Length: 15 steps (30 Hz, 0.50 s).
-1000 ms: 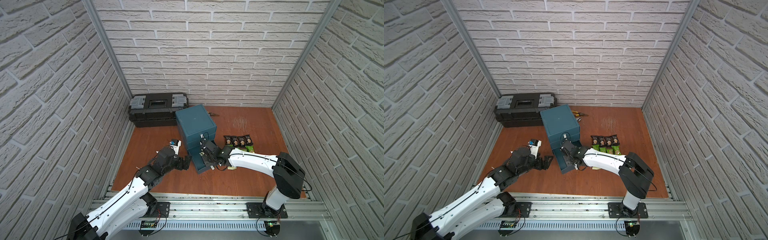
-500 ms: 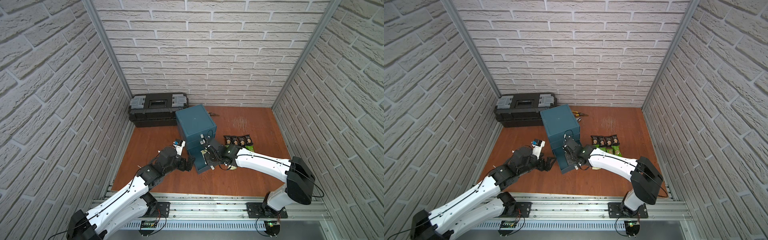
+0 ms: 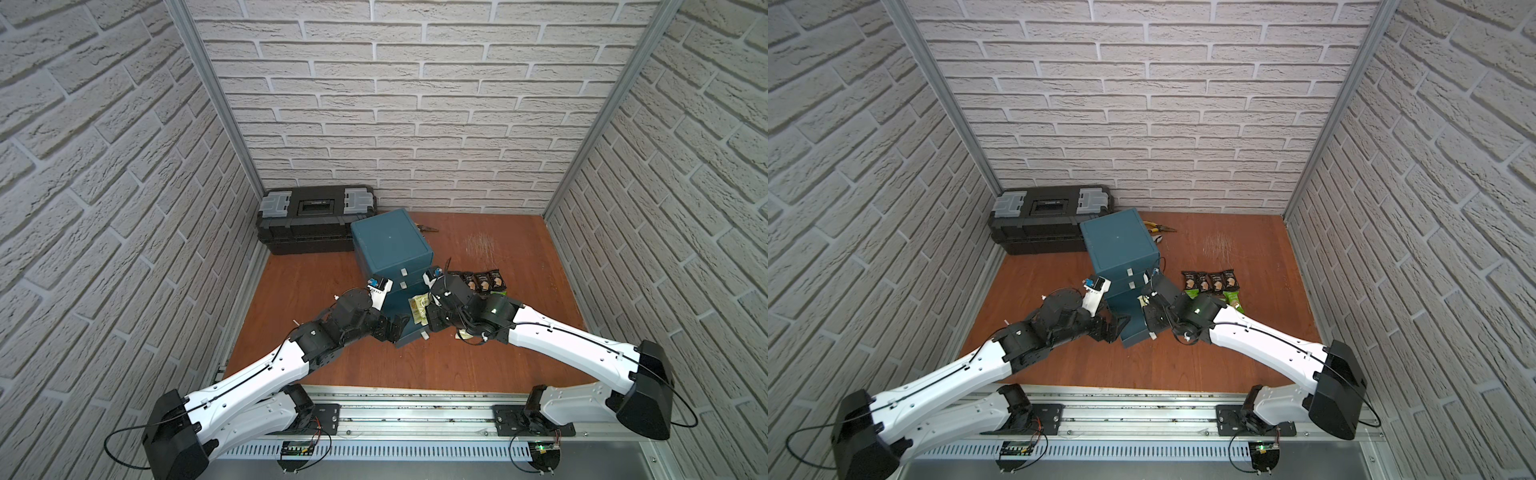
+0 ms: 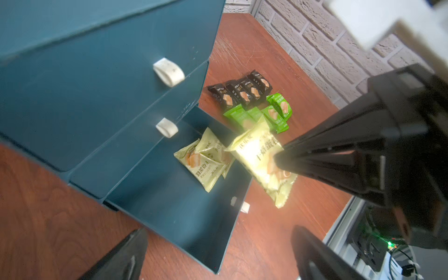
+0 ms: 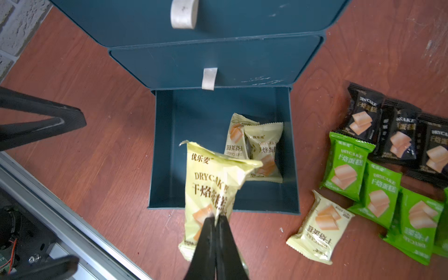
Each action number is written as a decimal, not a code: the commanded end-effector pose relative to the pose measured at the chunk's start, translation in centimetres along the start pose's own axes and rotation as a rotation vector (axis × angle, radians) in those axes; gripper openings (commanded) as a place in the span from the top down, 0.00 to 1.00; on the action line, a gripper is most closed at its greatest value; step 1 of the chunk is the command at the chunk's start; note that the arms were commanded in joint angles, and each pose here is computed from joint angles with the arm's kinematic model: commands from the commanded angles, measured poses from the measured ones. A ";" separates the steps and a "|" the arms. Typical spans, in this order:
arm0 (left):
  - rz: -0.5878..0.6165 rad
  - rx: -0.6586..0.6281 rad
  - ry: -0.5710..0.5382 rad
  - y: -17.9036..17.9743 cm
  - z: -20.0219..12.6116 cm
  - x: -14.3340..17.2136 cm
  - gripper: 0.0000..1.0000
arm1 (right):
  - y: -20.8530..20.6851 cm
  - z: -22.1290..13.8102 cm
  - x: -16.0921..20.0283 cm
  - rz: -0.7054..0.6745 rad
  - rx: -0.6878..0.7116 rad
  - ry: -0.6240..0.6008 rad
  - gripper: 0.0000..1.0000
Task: Take the cookies out of the drawer
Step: Place the cookie at the center of the board.
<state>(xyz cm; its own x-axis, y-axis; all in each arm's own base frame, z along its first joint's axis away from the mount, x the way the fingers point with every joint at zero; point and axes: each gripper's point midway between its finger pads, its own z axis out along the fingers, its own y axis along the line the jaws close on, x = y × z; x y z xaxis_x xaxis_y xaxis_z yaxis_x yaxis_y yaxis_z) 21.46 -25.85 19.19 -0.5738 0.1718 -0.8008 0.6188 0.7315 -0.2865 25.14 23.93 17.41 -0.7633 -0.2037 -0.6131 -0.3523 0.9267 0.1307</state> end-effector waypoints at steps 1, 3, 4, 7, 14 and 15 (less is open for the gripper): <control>0.047 0.023 -0.050 -1.8 0.6 -2.1 0.02 | -1.5 -1.9 -0.1 0.017 0.013 -0.033 0.98; 0.060 0.027 -0.053 -2.6 1.4 -2.2 0.01 | -2.7 -3.1 0.1 0.023 0.024 -0.044 0.98; 0.065 0.035 -0.056 -3.1 1.7 -2.3 0.02 | -3.2 -3.7 0.2 0.026 0.030 -0.051 0.98; 0.077 0.055 -0.054 -4.3 3.1 -2.2 0.02 | -5.2 -5.6 0.8 0.039 0.063 -0.086 0.98; 0.087 0.119 -0.008 -6.8 6.6 -1.9 0.02 | -9.5 -8.3 3.1 0.095 0.146 -0.147 0.98; 0.081 0.134 -0.008 -7.1 7.0 -1.9 0.01 | -10.1 -8.4 3.6 0.104 0.173 -0.140 0.98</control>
<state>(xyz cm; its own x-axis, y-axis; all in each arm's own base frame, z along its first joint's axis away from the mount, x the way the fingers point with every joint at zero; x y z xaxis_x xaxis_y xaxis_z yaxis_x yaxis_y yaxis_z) 21.46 -33.84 16.95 -0.5500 0.2797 -0.7869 0.7006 0.6674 -0.2524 21.91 13.26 21.60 -0.6896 -0.0581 -0.7219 -0.2208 0.9662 0.1332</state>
